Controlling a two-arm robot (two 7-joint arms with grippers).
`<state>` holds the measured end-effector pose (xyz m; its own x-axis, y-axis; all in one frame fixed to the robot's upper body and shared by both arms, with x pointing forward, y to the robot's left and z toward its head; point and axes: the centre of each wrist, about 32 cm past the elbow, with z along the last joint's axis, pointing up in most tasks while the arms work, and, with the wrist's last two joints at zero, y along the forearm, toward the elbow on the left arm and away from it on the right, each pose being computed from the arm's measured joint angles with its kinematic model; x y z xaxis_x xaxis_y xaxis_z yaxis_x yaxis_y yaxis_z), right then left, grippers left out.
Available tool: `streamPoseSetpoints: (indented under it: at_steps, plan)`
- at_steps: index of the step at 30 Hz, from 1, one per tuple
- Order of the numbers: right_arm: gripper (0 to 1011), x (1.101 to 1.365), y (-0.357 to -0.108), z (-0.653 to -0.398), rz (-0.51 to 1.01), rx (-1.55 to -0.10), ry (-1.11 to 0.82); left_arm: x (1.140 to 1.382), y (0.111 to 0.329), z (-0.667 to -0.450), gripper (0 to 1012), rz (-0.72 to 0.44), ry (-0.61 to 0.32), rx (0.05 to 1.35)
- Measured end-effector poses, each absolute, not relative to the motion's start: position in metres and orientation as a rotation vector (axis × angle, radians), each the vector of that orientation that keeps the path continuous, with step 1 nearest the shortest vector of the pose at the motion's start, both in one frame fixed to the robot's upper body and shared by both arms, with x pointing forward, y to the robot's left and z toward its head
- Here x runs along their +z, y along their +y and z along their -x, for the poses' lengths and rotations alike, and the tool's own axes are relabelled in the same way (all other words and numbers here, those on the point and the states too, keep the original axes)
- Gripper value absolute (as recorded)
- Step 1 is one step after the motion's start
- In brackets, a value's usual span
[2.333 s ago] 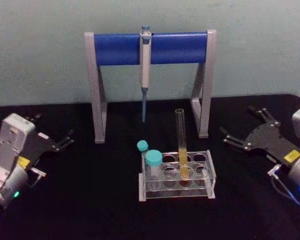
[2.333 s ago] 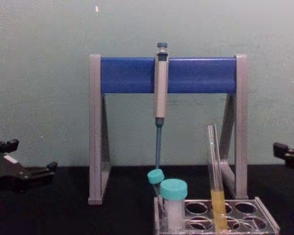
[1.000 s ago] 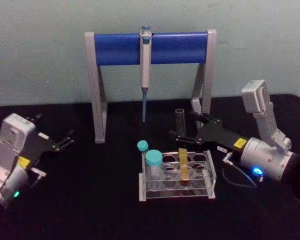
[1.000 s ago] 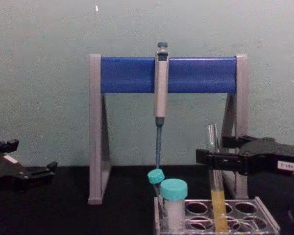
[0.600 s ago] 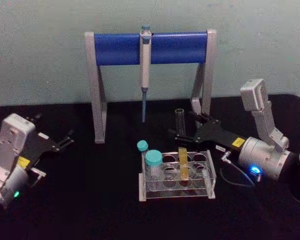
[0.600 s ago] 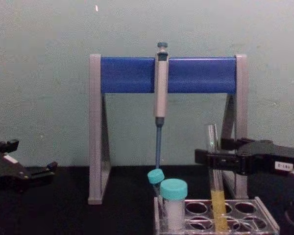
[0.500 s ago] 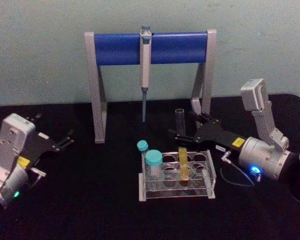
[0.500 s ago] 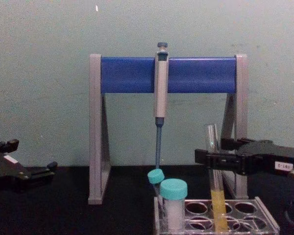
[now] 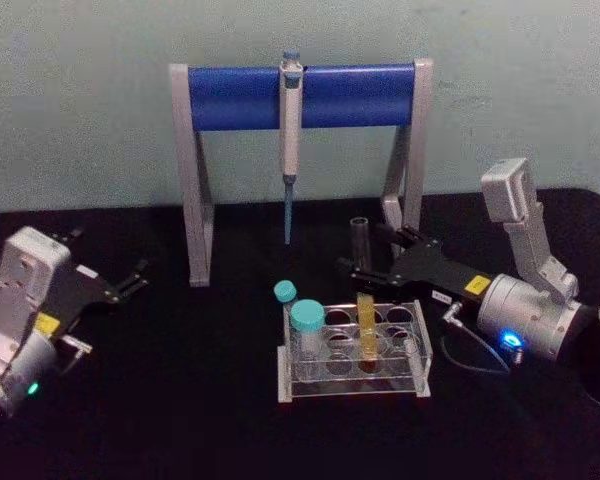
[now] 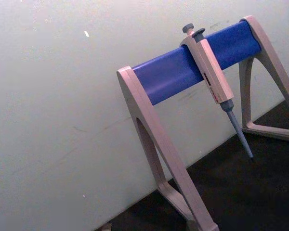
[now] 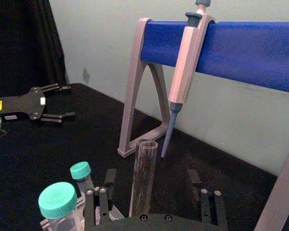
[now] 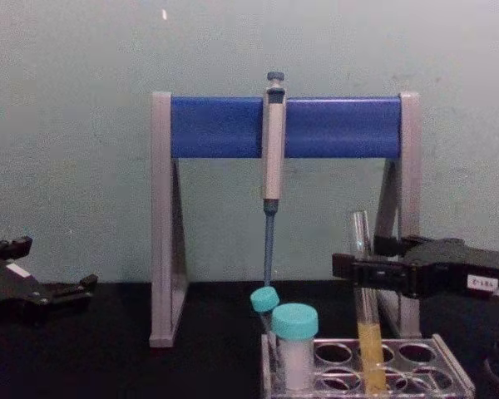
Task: Pick up the test tube from the test tube rack, shake it, then place it back into the test tube rack.
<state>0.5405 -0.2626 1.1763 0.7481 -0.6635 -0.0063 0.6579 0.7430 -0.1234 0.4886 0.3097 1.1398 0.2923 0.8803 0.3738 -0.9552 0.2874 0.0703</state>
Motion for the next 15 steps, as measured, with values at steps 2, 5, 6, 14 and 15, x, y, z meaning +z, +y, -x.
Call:
streamPoseSetpoints:
  at_steps: [2, 5, 6, 14, 15]
  plan:
    - [908, 1.1762, -0.2626, -0.5404, 0.116, -0.724, 0.051, 1.1398, 0.3097, -0.4886, 1001, -0.304, -0.285, 1.248]
    - [836, 1.1762, -0.2626, -0.5404, 0.116, -0.724, 0.051, 1.1398, 0.3097, -0.4886, 1001, -0.304, -0.285, 1.248]
    - [809, 1.1762, -0.2626, -0.5403, 0.116, -0.725, 0.051, 1.1398, 0.3097, -0.4886, 1001, -0.304, -0.285, 1.248]
    - [536, 1.1763, -0.2624, -0.5403, 0.116, -0.724, 0.049, 1.1398, 0.3096, -0.4886, 1001, -0.304, -0.285, 1.248]
    - [514, 1.1764, -0.2624, -0.5403, 0.116, -0.724, 0.049, 1.1398, 0.3097, -0.4886, 1001, -0.305, -0.285, 1.248]
